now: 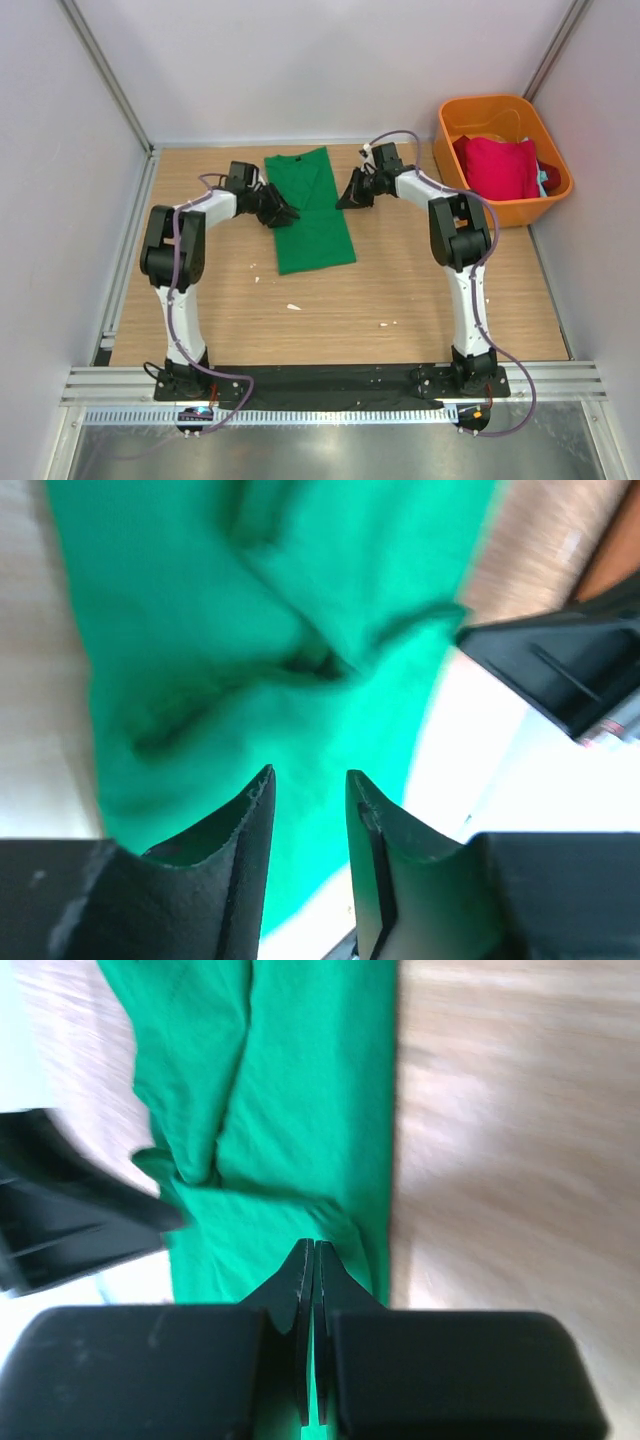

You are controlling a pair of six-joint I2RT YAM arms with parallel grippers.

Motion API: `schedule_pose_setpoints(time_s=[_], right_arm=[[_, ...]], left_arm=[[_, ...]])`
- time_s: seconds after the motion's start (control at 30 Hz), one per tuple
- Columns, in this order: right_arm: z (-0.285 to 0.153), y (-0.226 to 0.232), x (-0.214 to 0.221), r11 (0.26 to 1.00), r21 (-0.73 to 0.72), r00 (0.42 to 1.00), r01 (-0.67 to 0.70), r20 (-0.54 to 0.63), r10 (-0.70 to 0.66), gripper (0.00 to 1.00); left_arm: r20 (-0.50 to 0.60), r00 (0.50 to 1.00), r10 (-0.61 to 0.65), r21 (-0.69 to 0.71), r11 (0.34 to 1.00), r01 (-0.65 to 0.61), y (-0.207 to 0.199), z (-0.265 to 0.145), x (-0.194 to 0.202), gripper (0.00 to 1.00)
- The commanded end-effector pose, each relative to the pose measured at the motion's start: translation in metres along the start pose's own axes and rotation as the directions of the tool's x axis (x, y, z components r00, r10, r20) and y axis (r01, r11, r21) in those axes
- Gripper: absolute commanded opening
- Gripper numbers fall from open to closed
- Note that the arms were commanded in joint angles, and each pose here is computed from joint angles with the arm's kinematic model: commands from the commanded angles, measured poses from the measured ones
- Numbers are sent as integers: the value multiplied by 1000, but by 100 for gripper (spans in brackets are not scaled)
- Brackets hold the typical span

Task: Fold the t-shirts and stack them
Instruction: Fold the tshirt

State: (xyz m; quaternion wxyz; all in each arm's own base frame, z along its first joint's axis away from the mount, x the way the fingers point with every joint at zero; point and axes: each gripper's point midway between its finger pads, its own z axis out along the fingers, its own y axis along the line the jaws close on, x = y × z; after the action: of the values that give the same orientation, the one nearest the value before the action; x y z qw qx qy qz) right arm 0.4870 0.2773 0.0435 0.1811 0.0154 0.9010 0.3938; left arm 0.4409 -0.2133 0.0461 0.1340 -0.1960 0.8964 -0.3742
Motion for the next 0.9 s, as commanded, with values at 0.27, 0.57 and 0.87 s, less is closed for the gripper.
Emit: schedule_pose_setpoints(time_s=[0.27,0.57,0.87], right_arm=[[-62,85,101,983,-108,965,148,-204,-167,10],[-24,75,172,974,-225,939,33,-327,-108,1],[-35,20,191,989,-144,932,-16,-362,-37,1]], left_arm=[[-27,999,-21,195,980,26,-47,-64,62,14],[-80,994,-73,176,981,87,-3,-21,101,7],[-127,986,-108,-37,994,104,65,-16,132,4]])
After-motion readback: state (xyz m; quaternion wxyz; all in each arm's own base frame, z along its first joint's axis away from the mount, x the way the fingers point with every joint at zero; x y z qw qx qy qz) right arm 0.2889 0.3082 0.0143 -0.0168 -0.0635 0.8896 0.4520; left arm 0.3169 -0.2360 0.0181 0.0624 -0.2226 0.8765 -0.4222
